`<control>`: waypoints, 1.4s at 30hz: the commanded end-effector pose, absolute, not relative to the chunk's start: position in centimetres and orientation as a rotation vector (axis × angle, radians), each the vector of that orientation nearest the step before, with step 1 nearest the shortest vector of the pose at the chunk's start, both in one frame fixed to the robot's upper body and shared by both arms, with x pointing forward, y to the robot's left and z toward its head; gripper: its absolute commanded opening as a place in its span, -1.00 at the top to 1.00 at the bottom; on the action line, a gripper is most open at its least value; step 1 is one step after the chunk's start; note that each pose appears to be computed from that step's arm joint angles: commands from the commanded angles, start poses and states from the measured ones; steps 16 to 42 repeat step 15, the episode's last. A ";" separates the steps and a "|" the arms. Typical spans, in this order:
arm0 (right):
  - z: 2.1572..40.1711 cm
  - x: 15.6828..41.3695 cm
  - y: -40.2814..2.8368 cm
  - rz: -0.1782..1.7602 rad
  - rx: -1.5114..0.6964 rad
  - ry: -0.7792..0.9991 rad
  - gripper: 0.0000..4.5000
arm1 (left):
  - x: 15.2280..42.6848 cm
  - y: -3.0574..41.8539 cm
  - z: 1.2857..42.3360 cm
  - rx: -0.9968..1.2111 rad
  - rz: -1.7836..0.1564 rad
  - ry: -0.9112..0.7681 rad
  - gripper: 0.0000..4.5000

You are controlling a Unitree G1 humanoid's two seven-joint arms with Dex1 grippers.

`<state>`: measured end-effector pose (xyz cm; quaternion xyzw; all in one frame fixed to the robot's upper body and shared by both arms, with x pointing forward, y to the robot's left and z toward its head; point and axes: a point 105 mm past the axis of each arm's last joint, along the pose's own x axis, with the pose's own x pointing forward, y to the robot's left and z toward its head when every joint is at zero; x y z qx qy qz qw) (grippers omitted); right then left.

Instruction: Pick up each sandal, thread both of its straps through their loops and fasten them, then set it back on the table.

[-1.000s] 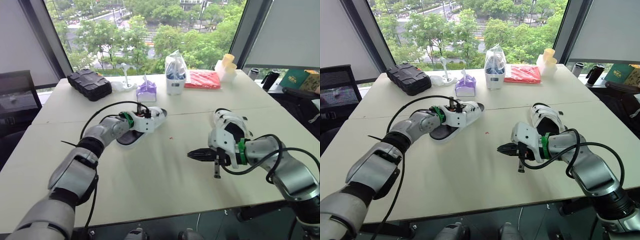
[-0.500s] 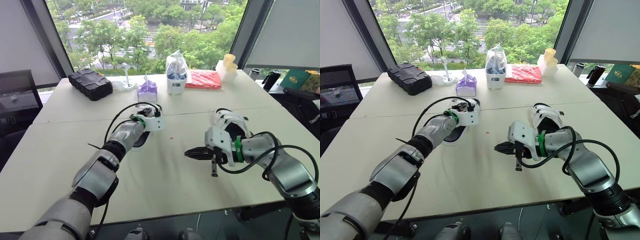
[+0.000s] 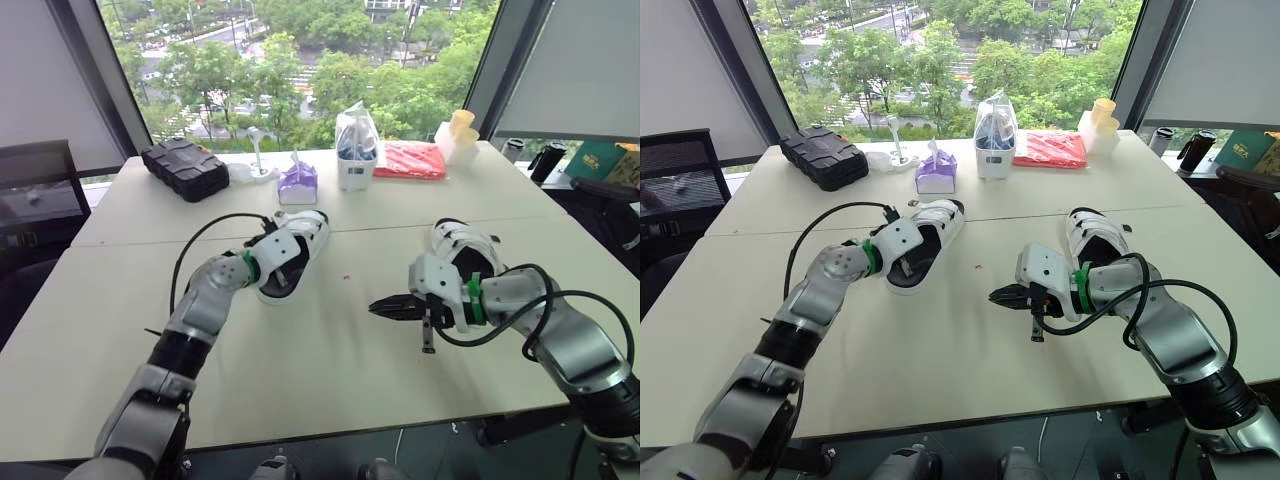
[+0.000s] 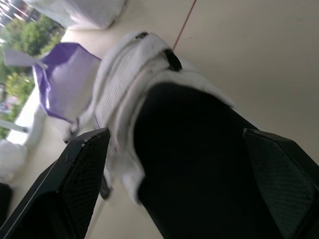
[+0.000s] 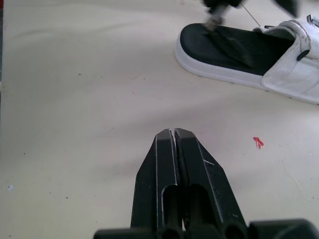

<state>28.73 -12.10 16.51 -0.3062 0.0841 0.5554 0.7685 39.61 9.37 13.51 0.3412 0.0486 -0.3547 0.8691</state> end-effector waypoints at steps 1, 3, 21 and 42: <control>17.6 29.0 -12.3 1.195 -0.705 0.135 1.00 | 37.0 8.2 15.3 0.561 -0.860 0.104 -0.98; 17.9 29.6 -12.9 1.165 -0.712 0.128 1.00 | 35.8 8.6 16.8 0.454 -0.896 0.097 -0.98; 21.2 32.7 -19.1 0.939 -0.818 0.132 1.00 | 31.7 13.5 21.7 0.277 -0.940 0.053 -0.98; 21.2 32.7 -19.1 0.939 -0.818 0.132 1.00 | 31.7 13.5 21.7 0.277 -0.940 0.053 -0.98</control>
